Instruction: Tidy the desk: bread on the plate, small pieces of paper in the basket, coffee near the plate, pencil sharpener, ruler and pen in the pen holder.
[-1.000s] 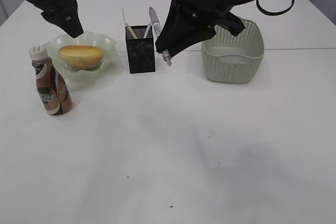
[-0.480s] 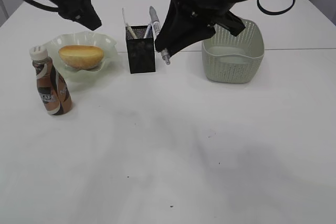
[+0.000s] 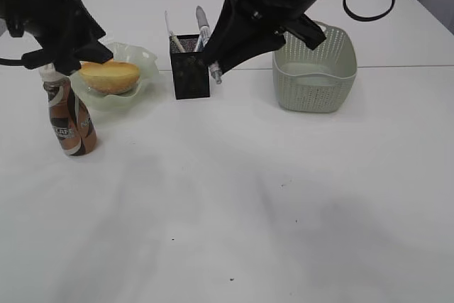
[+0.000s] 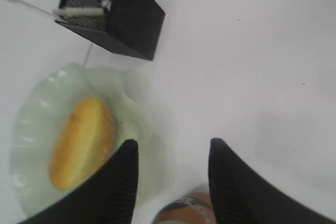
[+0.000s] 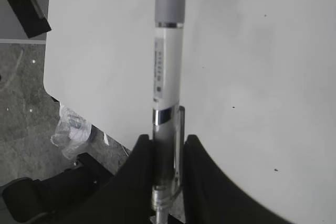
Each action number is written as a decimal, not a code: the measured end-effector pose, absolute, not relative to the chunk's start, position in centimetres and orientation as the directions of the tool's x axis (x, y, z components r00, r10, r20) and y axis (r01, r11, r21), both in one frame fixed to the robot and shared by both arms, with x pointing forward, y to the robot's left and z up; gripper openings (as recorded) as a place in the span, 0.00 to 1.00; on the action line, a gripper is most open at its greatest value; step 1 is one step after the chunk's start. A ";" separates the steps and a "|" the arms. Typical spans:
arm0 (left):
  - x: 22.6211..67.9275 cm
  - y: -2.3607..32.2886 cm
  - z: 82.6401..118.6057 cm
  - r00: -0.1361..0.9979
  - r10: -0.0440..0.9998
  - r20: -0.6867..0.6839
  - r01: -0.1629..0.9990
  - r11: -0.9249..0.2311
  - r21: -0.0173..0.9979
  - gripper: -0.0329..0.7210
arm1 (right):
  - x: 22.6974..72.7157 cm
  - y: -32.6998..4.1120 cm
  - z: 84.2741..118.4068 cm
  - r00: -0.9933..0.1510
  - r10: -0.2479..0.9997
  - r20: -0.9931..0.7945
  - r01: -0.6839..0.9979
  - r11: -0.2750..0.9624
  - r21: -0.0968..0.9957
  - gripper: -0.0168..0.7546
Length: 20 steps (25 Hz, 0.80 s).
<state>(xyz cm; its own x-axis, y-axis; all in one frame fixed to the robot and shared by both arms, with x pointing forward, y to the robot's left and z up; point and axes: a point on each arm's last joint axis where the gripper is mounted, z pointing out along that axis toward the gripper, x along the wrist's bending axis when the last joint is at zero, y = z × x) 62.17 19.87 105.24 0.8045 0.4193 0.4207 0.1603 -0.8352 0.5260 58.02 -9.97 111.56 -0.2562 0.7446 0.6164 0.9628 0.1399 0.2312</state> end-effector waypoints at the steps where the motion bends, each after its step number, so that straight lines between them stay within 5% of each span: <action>1: 61.9 20.0 105.4 0.789 0.405 0.462 0.123 -0.841 0.527 0.48 | 58.0 -9.9 111.6 -0.255 0.742 0.619 0.963 0.139 0.230 0.14; 20: 60.9 16.1 106.9 0.683 0.224 0.695 -0.204 -0.855 0.477 0.48 | 57.6 -9.1 112.3 -0.194 0.656 0.729 0.980 0.096 0.174 0.16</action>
